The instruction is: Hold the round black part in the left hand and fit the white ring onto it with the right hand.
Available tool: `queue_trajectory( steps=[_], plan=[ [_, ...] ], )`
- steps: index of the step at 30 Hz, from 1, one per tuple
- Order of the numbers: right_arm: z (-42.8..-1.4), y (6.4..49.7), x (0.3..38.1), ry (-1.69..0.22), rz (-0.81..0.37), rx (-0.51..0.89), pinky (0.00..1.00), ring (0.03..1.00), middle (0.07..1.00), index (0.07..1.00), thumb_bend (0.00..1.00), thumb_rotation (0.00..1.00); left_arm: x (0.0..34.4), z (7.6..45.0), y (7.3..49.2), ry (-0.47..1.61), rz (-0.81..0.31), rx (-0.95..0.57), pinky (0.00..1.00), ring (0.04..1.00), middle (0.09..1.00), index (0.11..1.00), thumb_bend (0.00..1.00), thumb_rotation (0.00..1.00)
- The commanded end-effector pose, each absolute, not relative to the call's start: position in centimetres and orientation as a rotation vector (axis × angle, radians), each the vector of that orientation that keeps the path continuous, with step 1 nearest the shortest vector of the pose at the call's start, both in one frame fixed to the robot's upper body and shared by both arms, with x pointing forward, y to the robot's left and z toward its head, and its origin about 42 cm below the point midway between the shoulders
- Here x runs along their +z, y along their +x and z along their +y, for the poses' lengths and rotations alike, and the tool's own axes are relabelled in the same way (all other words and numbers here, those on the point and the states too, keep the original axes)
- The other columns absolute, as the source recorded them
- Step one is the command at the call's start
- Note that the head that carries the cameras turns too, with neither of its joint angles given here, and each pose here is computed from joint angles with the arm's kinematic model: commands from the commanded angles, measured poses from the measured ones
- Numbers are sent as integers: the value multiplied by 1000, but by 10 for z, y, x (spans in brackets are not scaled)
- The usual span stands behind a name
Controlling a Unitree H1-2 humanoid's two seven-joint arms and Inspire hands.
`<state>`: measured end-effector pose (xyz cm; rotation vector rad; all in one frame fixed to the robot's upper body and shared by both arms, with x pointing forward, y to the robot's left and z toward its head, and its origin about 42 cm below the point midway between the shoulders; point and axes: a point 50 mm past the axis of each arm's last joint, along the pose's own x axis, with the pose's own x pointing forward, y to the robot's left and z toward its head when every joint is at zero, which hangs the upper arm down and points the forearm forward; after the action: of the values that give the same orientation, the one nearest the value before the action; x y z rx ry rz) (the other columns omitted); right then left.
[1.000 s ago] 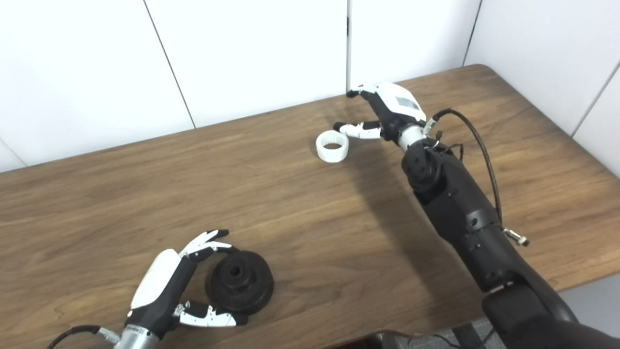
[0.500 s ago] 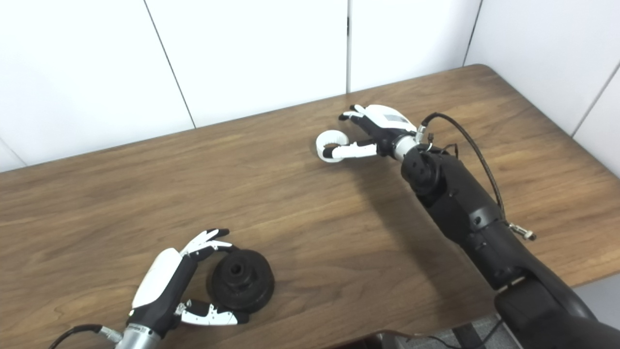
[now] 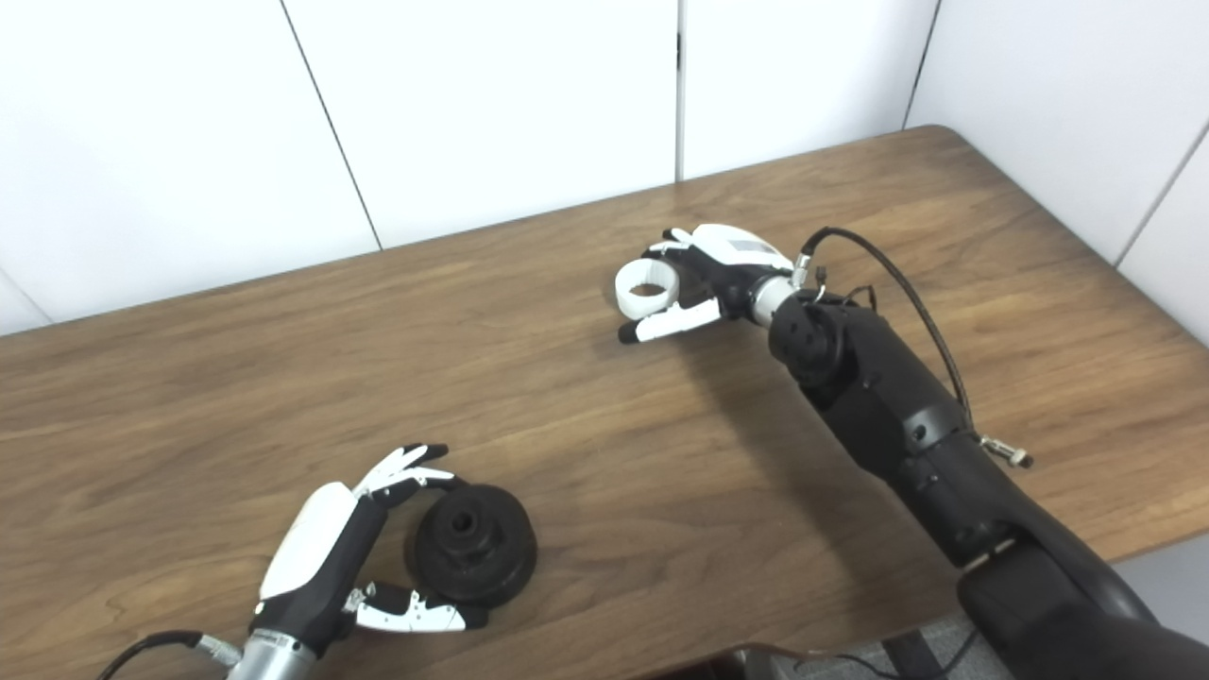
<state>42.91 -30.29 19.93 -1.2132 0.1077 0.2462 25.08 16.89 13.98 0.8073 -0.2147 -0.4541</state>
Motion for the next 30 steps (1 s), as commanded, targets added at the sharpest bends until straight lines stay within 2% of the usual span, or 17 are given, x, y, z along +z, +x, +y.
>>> queue_trajectory(
  steps=[1, 4, 6, 11, 20, 30],
  plan=[
    [-298, 439, 221, -1226, 30, 197, 957, 1000, 990, 868, 1000, 654, 139, 173, 252, 836, -215, -444, 881, 946, 902, 561, 862, 193],
    [-295, 438, 216, -1231, 14, 180, 933, 989, 976, 853, 983, 574, 140, 173, 251, 841, -216, -444, 875, 944, 902, 563, 861, 200],
    [-293, 437, 212, -1232, -7, 161, 904, 965, 952, 824, 928, 490, 140, 173, 251, 840, -216, -442, 875, 942, 900, 561, 865, 200],
    [-290, 434, 202, -1200, -53, 100, 905, 931, 915, 759, 846, 389, 141, 174, 251, 837, -213, -441, 875, 943, 900, 561, 865, 195],
    [-291, 433, 193, -1173, -97, 47, 904, 904, 892, 694, 757, 308, 141, 174, 250, 841, -216, -442, 874, 940, 900, 562, 866, 195],
    [-297, 431, 193, -1176, -108, 33, 874, 888, 877, 658, 704, 283, 142, 174, 250, 836, -219, -440, 876, 939, 898, 561, 868, 195]
  ],
)
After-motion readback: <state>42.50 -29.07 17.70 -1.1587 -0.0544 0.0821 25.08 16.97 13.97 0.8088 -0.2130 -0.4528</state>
